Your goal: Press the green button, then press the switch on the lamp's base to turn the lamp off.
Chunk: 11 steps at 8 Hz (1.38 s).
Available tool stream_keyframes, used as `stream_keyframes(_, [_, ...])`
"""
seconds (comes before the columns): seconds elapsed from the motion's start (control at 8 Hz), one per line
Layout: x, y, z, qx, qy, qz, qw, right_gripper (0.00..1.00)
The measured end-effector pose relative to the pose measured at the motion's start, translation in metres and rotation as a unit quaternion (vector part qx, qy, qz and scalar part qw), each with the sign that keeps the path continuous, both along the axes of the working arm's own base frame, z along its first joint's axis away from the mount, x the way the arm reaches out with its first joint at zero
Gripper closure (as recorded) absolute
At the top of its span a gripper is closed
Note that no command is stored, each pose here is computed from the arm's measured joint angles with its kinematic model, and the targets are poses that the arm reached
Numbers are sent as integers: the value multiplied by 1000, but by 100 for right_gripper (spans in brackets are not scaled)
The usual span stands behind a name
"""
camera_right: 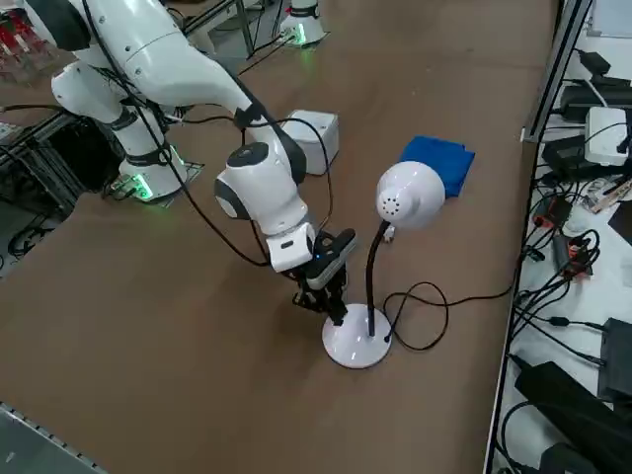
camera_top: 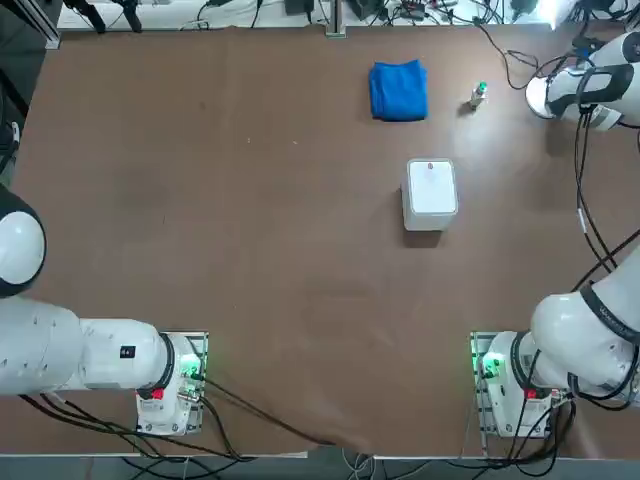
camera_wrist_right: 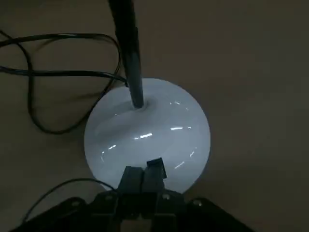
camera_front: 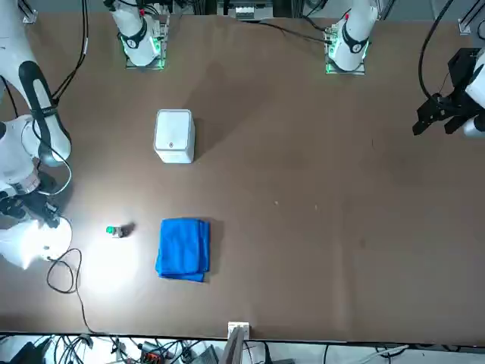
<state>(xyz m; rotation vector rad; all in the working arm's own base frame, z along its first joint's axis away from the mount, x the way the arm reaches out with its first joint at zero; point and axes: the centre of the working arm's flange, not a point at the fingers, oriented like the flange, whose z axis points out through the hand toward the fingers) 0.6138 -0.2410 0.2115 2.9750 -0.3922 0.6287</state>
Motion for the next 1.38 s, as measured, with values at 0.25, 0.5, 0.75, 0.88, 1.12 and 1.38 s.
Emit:
stream_keyframes(0.25, [-4,-4,-3,2,3,-5,1000,99])
stream_keyframes(0.5, [-5,-5,-4,2,4,-6,1000,99])
stream_keyframes(0.75, [-5,-5,-4,2,4,-6,1000,99])
stream_keyframes(0.88, [-5,-5,-4,3,3,-8,1000,99])
stream_keyframes(1.12, [-5,-5,-4,5,3,-14,1000,99])
stream_keyframes(1.38, [-5,-5,-4,6,4,-15,1000,99])
